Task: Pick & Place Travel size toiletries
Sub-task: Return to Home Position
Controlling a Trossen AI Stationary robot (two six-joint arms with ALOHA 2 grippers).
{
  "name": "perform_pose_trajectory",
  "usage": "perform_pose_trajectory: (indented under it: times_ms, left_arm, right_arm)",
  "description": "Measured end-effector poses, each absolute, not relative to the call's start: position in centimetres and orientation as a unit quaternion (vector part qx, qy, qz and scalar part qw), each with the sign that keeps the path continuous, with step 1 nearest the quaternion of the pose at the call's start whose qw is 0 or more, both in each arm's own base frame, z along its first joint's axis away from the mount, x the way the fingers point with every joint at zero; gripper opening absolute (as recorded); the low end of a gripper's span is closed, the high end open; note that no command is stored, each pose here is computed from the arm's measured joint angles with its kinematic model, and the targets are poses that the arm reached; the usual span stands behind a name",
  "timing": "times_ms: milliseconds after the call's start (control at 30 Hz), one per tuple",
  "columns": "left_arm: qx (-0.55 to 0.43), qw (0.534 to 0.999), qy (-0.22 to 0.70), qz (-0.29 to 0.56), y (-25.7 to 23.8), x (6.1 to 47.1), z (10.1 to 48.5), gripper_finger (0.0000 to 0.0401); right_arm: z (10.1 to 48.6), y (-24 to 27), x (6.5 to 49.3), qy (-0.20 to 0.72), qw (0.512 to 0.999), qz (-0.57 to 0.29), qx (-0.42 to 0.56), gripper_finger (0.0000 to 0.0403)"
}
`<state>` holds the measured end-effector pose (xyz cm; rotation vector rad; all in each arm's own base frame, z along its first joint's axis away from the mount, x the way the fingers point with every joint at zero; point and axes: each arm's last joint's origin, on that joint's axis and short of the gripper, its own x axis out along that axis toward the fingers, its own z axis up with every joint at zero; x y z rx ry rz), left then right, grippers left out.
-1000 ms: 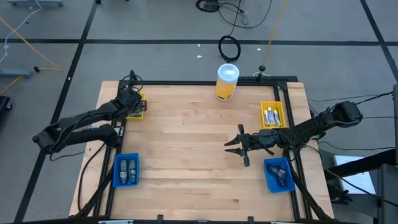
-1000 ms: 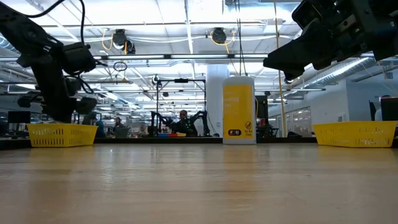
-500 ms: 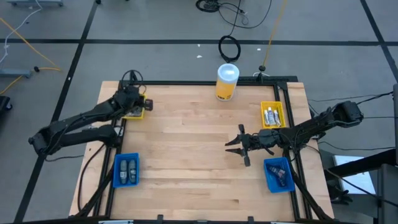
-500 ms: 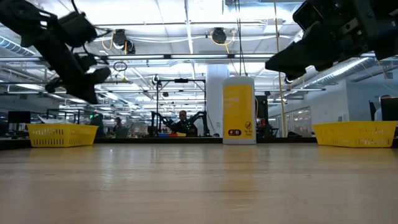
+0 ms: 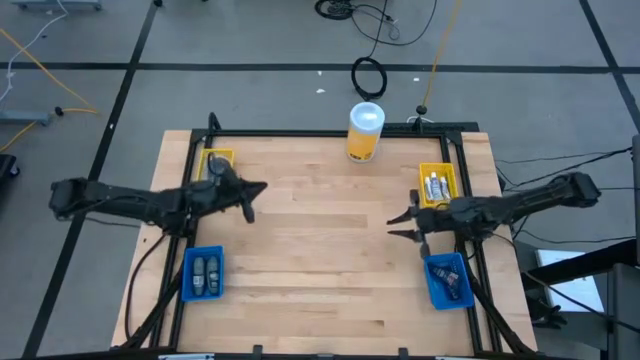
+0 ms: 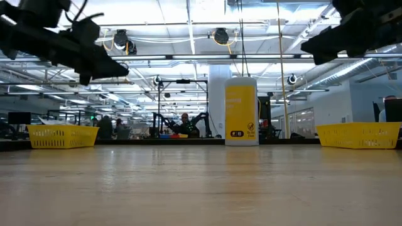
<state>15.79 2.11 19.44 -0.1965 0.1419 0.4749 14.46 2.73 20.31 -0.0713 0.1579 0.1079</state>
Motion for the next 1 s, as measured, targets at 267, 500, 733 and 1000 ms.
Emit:
perform_pose_trajectory:
  times_ms: [267, 500, 733, 1000]
  left_arm:
    - [-0.079, 0.983, 0.045, 0.162, 0.1, 15.7, 18.2, 0.0010]
    - [-0.080, 0.984, 0.038, 0.157, 0.0, 15.6, 18.2, 0.0012]
    - [-0.080, 0.984, 0.038, 0.157, 0.0, 15.6, 18.2, 0.0005]
    - [-0.080, 0.984, 0.039, 0.157, 0.0, 15.6, 18.2, 0.0013]
  right_arm:
    - [20.1, 1.4, 11.1, 0.049, 0.998, 0.025, -0.029, 0.0062]
    - [19.7, 0.7, 9.4, 0.014, 0.999, 0.004, -0.035, 0.0005]
    - [18.4, 0.5, 9.3, -0.030, 0.998, -0.011, -0.054, 0.0002]
    - [18.3, 0.1, 9.6, -0.077, 0.995, -0.026, -0.054, 0.0001]
